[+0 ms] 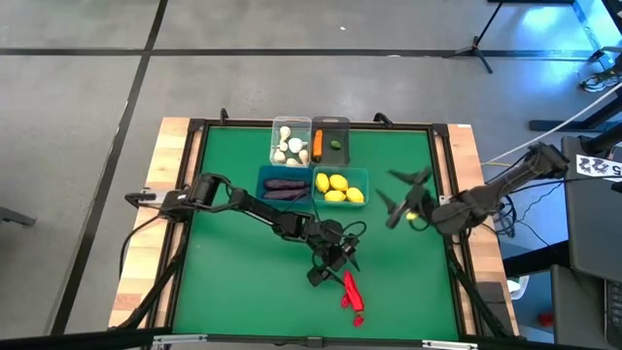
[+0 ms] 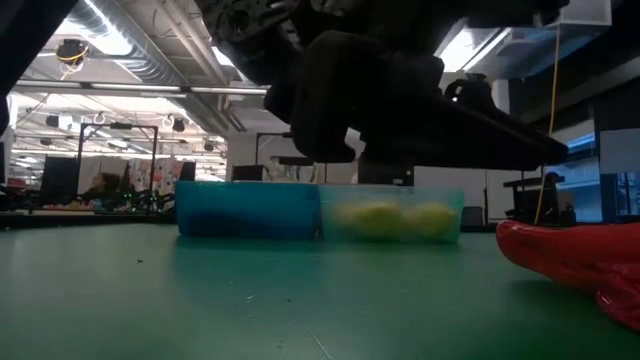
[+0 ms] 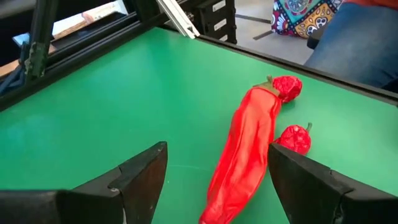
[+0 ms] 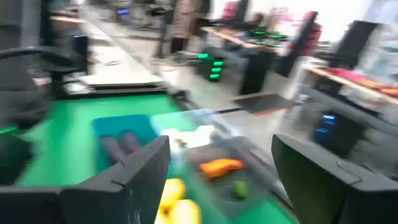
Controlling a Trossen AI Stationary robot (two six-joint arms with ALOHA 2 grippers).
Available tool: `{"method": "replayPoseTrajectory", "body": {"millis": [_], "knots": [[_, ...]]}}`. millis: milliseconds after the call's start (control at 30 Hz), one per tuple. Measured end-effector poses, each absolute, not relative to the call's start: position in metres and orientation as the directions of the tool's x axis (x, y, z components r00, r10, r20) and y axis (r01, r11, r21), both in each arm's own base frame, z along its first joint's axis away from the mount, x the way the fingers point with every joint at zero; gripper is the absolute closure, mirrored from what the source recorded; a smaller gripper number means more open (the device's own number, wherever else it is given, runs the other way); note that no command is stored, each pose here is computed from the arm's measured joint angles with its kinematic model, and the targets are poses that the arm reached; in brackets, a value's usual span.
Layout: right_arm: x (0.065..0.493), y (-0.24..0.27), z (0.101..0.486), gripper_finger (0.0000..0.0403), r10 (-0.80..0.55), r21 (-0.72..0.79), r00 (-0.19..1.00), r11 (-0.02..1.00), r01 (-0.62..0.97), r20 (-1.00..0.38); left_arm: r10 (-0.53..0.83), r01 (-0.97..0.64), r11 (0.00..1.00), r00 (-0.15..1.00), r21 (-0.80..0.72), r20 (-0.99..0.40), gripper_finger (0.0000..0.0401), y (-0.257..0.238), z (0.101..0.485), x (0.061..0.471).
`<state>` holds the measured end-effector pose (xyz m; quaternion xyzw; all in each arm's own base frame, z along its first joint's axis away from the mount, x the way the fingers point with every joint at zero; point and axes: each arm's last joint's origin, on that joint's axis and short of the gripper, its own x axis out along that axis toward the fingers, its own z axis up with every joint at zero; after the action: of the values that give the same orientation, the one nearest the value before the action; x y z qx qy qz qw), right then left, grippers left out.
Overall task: Sort produce into baskets
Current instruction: Put the red chili pepper into the black bin
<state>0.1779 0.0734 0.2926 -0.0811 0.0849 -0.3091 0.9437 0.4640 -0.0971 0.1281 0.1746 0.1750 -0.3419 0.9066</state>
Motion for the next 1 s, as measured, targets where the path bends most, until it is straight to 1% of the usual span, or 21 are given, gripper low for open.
{"method": "replayPoseTrajectory", "body": {"millis": [33, 100, 167, 300, 367, 500, 700, 767, 933, 1000], "knots": [[0.173, 0.07, 0.295, 0.0123, -0.617, -0.208, 0.78, 0.781, 0.589, -0.105, -0.557, 0.681, 0.705, 0.705, 0.199, -0.438, 0.0128, -0.096, 0.128, 0.464], [0.166, 0.066, 0.297, 0.0123, -0.615, -0.221, 0.781, 0.781, 0.584, -0.112, -0.555, 0.677, 0.707, 0.71, 0.204, -0.434, 0.0128, -0.094, 0.128, 0.465], [0.159, 0.063, 0.297, 0.0123, -0.557, -0.234, 0.818, 0.822, 0.519, -0.145, -0.55, 0.672, 0.712, 0.714, 0.205, -0.433, 0.0128, -0.091, 0.128, 0.465], [0.138, 0.054, 0.299, 0.0123, -0.456, -0.168, 0.868, 0.888, 0.428, -0.197, -0.54, 0.662, 0.723, 0.719, 0.196, -0.438, 0.0128, -0.085, 0.128, 0.466], [0.126, 0.05, 0.303, 0.0123, -0.413, -0.11, 0.889, 0.91, 0.399, -0.199, -0.539, 0.66, 0.725, 0.722, 0.197, -0.435, 0.0128, -0.084, 0.128, 0.467], [0.108, 0.043, 0.306, 0.0123, -0.352, -0.051, 0.915, 0.936, 0.349, -0.199, -0.562, 0.68, 0.706, 0.708, 0.199, -0.427, 0.0128, -0.086, 0.129, 0.466], [0.093, 0.038, 0.309, 0.0123, -0.317, 0.008, 0.93, 0.946, 0.324, -0.184, -0.588, 0.707, 0.68, 0.684, 0.193, -0.432, 0.0128, -0.093, 0.116, 0.471], [0.093, 0.037, 0.307, 0.0123, -0.322, 0.008, 0.926, 0.944, 0.33, -0.197, -0.611, 0.723, 0.669, 0.667, 0.172, -0.426, 0.0128, -0.093, 0.114, 0.474], [0.095, 0.039, 0.303, 0.0123, -0.325, 0.01, 0.919, 0.942, 0.335, -0.223, -0.615, 0.725, 0.668, 0.666, 0.17, -0.423, 0.0128, -0.093, 0.108, 0.482], [0.096, 0.04, 0.302, 0.0123, -0.315, 0.002, 0.919, 0.946, 0.325, -0.236, -0.626, 0.735, 0.663, 0.648, 0.141, -0.433, 0.0128, -0.093, 0.104, 0.481]]}}
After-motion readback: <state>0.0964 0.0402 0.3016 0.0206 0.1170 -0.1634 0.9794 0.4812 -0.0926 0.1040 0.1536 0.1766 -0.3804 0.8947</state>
